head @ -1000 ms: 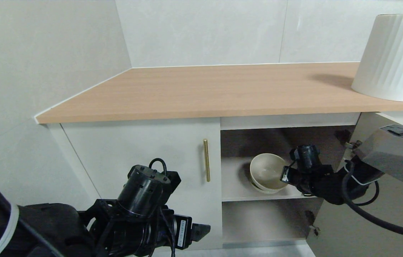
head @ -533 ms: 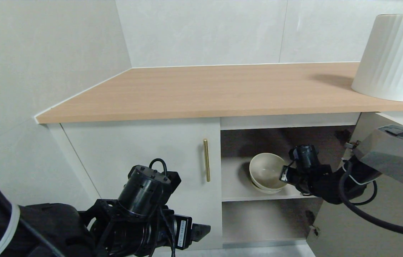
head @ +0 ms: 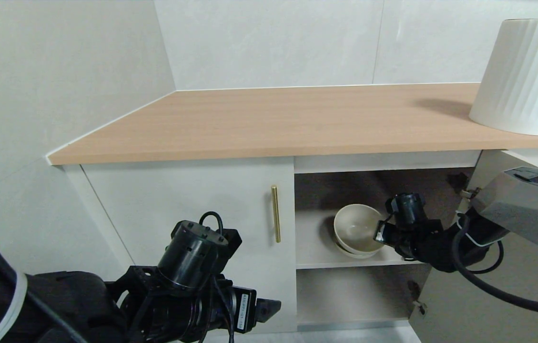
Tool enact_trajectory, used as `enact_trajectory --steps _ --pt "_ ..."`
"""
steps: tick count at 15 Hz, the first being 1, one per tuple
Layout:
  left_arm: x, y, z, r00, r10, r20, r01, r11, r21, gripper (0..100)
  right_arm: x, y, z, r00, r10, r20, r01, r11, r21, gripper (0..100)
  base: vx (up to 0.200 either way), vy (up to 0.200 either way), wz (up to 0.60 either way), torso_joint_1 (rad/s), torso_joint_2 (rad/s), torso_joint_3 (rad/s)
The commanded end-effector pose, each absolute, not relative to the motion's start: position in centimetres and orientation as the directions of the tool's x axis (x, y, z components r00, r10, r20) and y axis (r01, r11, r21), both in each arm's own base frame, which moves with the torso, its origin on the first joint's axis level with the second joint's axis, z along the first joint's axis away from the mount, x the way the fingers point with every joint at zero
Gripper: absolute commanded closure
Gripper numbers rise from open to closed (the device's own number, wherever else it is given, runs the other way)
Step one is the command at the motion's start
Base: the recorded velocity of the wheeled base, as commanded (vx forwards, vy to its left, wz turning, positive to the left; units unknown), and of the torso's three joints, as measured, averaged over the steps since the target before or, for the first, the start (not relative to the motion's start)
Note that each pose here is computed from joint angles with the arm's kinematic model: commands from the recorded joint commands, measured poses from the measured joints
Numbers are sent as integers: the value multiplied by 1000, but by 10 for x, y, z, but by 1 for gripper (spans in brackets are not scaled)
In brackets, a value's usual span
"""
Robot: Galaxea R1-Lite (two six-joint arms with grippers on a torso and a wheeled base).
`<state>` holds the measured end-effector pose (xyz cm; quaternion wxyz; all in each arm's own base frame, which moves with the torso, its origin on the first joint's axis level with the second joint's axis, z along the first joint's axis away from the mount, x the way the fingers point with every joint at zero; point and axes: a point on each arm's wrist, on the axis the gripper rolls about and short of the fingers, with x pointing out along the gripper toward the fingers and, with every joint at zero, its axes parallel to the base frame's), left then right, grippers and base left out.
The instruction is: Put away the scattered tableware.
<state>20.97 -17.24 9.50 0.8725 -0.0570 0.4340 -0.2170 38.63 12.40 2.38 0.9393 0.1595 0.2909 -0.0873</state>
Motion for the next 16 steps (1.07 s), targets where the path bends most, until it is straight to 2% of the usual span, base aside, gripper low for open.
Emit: enact_trajectory --steps 1,10,13,16 --pt "210 -172 95 529 -426 -734 328 900 -286 0 386 124 23 815 -72 -575 258 934 248 0 0 0 0 0 0 0" --pt "210 -172 97 536 -429 -727 329 899 -288 0 385 123 25 816 -72 -574 257 934 249 0 0 0 0 0 0 0" --pt "213 -167 105 590 -393 -705 295 918 -265 0 378 121 41 826 -66 -560 248 934 256 0 0 0 0 0 0 0" --pt "208 -153 125 677 -349 -648 279 936 -213 0 342 115 83 849 -6 -528 159 956 245 0 0 0 0 0 0 0"
